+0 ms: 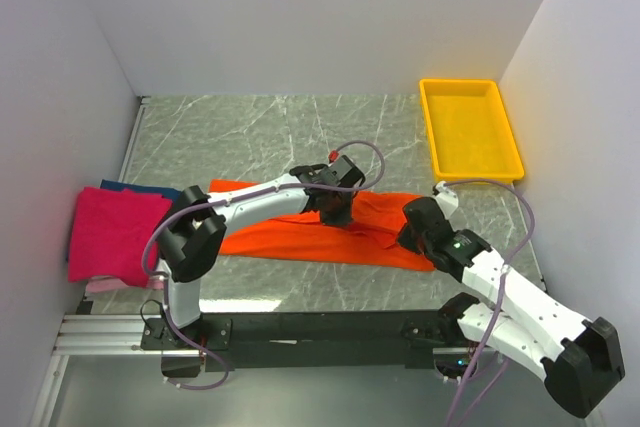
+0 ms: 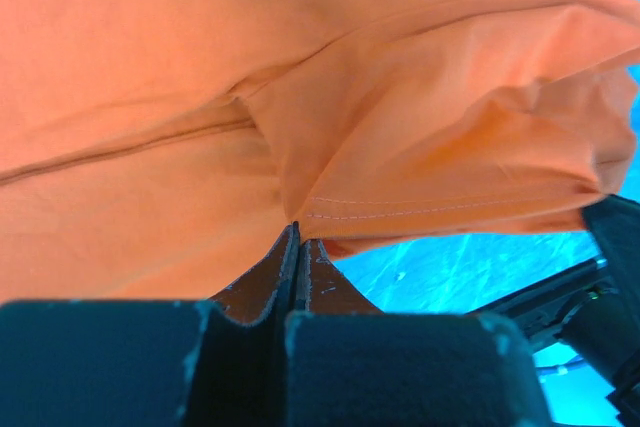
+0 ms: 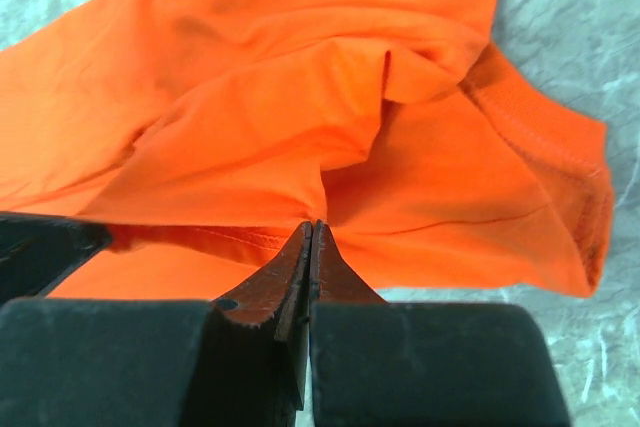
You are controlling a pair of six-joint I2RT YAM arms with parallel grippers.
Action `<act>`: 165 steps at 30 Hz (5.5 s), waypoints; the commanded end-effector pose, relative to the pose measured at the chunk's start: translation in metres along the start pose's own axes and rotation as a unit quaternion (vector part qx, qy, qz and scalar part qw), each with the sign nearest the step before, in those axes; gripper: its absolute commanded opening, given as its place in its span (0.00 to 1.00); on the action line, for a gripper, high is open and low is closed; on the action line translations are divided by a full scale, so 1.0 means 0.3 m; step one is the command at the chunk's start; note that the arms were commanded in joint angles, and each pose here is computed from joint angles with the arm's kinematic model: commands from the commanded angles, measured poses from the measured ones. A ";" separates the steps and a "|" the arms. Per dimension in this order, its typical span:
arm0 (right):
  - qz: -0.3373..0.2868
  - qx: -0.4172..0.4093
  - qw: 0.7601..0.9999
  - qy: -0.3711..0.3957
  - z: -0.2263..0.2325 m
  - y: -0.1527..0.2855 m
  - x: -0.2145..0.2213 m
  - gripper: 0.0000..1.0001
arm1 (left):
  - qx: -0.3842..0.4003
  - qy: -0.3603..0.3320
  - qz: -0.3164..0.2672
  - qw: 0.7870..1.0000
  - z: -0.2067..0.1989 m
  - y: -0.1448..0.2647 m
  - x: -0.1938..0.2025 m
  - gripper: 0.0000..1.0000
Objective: Fold and stack the t-shirts
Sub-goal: Fold the tshirt
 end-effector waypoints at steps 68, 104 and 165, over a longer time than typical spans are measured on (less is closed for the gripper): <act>0.013 0.108 0.993 -0.040 -0.071 -0.285 -0.258 0.45 | -0.058 0.114 -0.035 0.991 0.369 0.080 -0.230 0.30; 0.000 0.094 0.995 0.022 0.204 -0.469 -0.768 0.52 | -0.106 0.272 -0.029 0.956 0.799 0.069 -0.187 0.44; -0.001 0.014 0.999 0.030 0.495 -0.415 -0.821 0.67 | -0.208 0.004 -0.066 0.976 0.359 0.217 0.009 0.42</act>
Point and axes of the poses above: each gripper's point midway between its finger pads, its own y axis back along the fingers, its own z axis along the line the jaws close on, x = y × z, the point moved 6 cm from there along y, back along the fingers
